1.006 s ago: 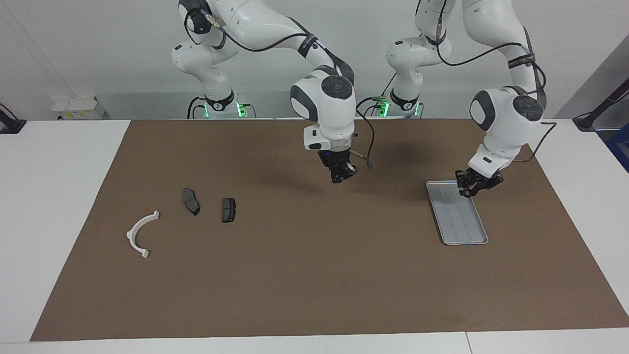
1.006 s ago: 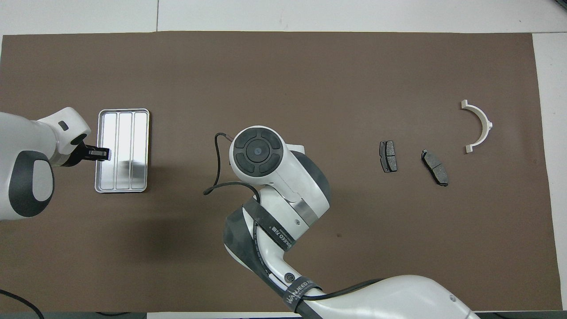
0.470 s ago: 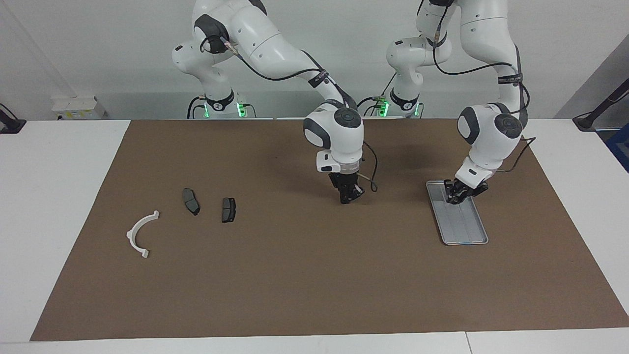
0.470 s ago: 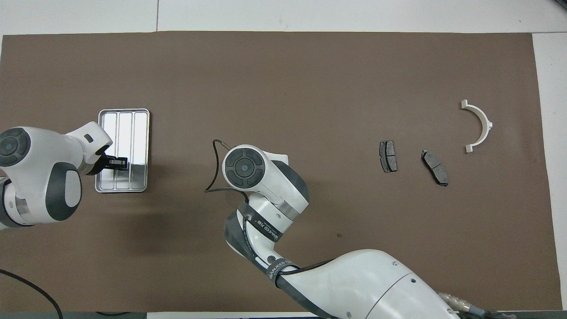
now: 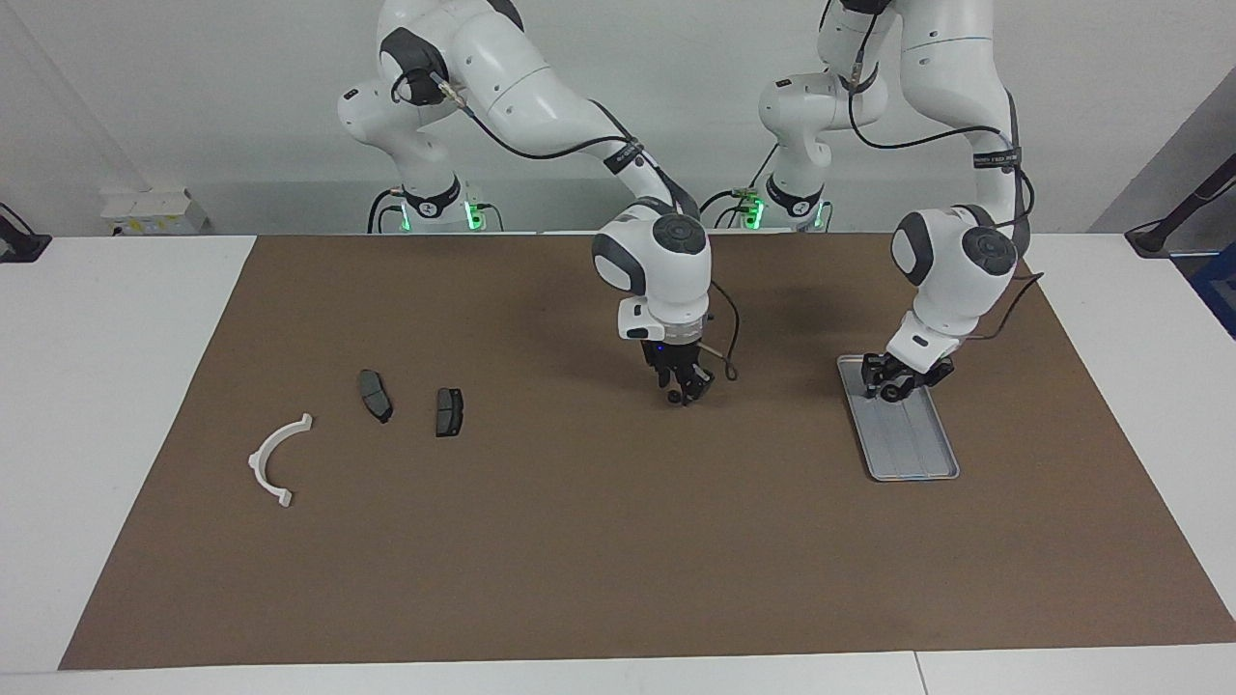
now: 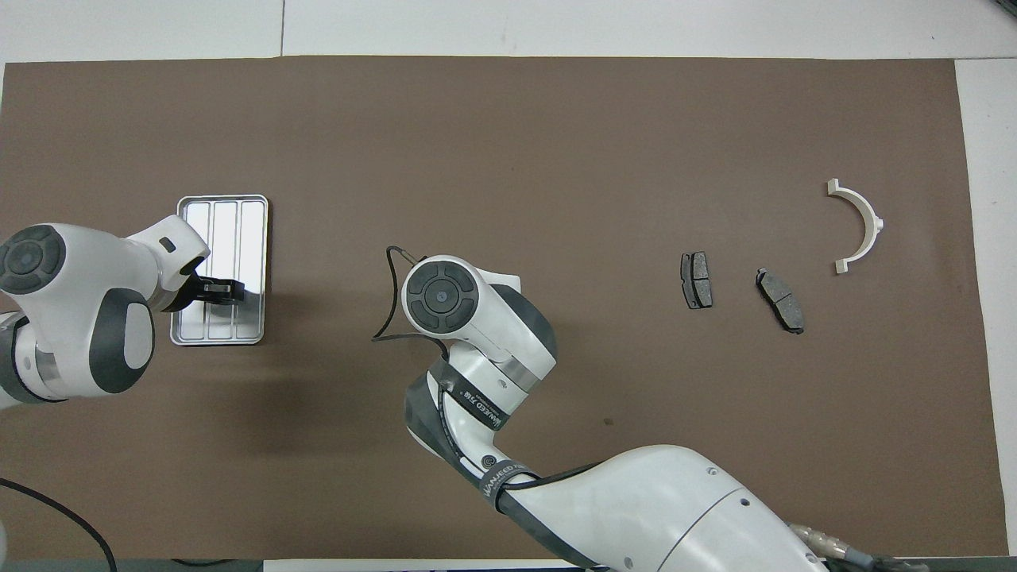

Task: Pick bearing gear from pile to tray
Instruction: 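Release the second gear mid-table with the right gripper while the left gripper approaches, then grasp the second gear with the left gripper while the right gripper withdraws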

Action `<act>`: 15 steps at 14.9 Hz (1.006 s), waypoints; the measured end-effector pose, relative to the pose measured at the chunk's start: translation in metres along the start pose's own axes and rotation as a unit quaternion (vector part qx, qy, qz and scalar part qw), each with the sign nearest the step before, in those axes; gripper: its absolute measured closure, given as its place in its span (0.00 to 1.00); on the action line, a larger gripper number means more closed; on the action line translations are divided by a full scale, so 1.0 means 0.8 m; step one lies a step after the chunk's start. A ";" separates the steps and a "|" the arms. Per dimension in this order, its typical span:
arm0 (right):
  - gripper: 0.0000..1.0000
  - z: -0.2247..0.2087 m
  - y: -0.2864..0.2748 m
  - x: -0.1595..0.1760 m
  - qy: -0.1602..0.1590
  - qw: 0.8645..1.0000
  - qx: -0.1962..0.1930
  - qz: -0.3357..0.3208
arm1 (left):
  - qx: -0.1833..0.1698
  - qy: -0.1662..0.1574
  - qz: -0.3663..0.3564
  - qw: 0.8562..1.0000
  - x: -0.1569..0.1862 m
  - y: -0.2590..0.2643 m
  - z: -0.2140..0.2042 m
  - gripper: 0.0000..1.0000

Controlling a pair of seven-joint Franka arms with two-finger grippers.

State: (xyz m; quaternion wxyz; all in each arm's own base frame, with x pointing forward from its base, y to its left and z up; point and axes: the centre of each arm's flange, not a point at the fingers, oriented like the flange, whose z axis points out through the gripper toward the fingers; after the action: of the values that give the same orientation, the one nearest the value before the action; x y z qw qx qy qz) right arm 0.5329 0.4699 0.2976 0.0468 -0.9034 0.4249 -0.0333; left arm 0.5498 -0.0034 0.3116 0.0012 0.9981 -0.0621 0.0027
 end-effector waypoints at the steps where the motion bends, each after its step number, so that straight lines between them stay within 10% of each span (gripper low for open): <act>1: 0.21 -0.011 -0.006 0.010 0.002 1.000 -0.003 0.012 | -0.001 -0.013 0.002 1.000 0.012 0.003 -0.023 0.15; 3: 0.01 -0.053 -0.021 0.053 -0.003 0.999 -0.004 0.050 | -0.002 -0.024 -0.005 1.000 0.043 0.012 -0.102 0.00; 7: 0.00 -0.161 -0.014 0.192 -0.017 0.998 0.009 0.057 | -0.002 0.011 -0.084 0.996 0.071 0.119 -0.209 0.00; 11: 0.00 -0.224 0.031 0.295 -0.022 0.997 -0.002 -0.078 | -0.011 0.018 -0.153 0.988 0.043 0.316 -0.196 0.01; 15: 0.00 -0.247 0.089 0.405 -0.027 0.965 -0.015 -0.261 | -0.025 0.027 -0.154 0.987 -0.006 0.441 -0.141 0.00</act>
State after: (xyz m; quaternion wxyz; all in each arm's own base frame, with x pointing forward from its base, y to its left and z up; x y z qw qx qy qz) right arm 0.6652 0.1640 0.4921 0.0339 -0.9841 0.1738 -0.0139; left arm 0.5005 -0.3529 0.4252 0.0283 0.9949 0.0928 0.0280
